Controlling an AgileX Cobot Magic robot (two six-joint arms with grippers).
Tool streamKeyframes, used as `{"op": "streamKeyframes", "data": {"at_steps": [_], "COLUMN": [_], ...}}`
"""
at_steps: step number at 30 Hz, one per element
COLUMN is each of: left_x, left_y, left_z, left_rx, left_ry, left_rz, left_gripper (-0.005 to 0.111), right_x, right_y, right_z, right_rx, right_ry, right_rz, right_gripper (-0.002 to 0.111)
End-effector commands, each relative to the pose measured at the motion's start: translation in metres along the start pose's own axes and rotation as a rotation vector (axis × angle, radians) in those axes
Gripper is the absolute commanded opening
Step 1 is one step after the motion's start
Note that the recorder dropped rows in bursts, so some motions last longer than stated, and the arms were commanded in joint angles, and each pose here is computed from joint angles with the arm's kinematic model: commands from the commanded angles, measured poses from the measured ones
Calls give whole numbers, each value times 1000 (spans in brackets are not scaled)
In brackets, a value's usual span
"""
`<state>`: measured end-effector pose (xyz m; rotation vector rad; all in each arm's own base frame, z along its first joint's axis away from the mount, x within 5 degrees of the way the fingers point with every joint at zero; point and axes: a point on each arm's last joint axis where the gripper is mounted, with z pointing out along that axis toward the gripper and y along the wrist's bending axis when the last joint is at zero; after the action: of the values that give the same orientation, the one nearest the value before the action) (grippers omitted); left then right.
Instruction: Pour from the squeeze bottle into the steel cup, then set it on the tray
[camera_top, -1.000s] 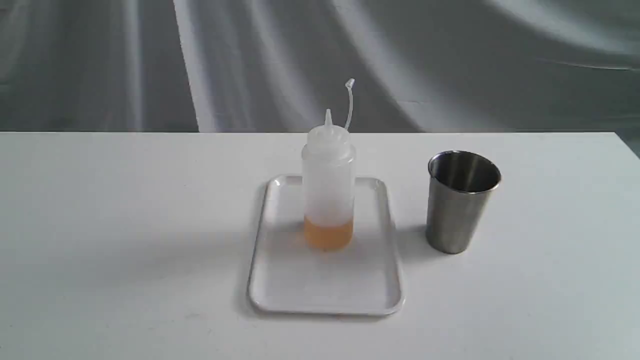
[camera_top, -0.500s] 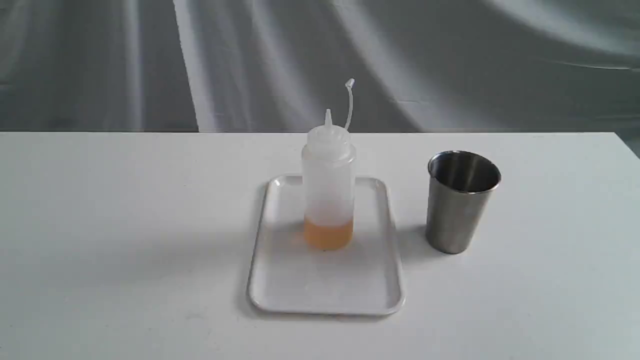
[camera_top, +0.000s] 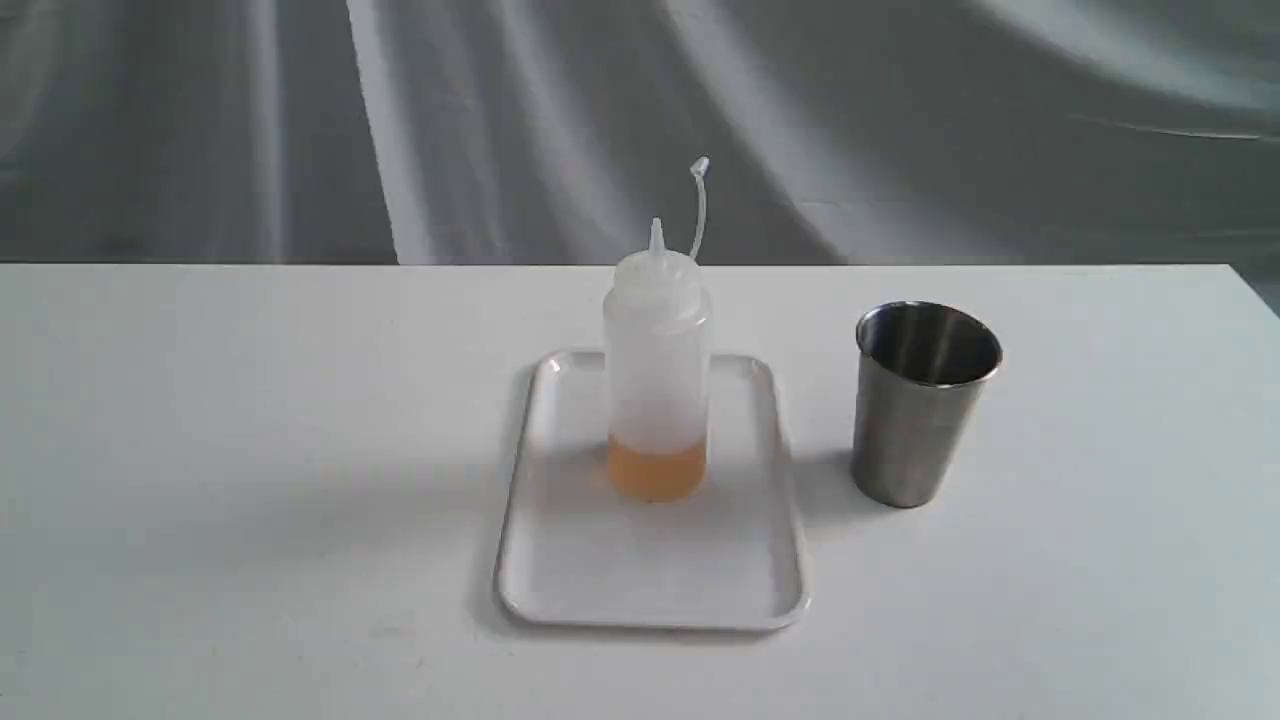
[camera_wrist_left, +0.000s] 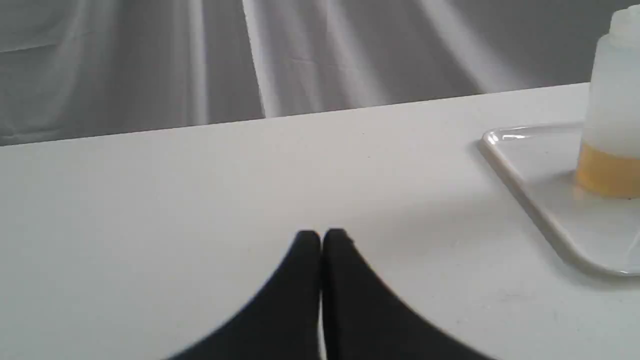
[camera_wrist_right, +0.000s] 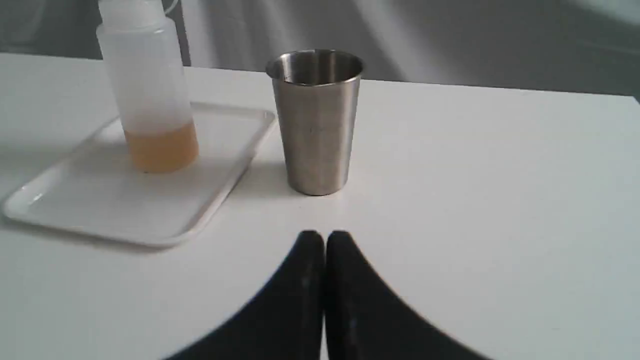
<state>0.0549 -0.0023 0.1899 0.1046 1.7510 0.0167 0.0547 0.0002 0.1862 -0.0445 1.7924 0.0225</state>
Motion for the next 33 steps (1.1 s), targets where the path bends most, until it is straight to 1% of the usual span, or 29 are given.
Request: {"op": "streamKeyframes", "data": {"at_steps": [1,33], "left_x": [1,1], "left_y": [0,0], "left_z": [0,0], "left_rx": [6,6], "left_ry": [-5,-5], "left_rz": [0,-4], "left_gripper": [0,0], "right_x": [1,1], "right_y": [-1,0], "right_z": [0,0], "right_rx": [10,5], "right_ry": [-1,0], "right_rz": [-70,-49], "right_gripper": [0,0]}}
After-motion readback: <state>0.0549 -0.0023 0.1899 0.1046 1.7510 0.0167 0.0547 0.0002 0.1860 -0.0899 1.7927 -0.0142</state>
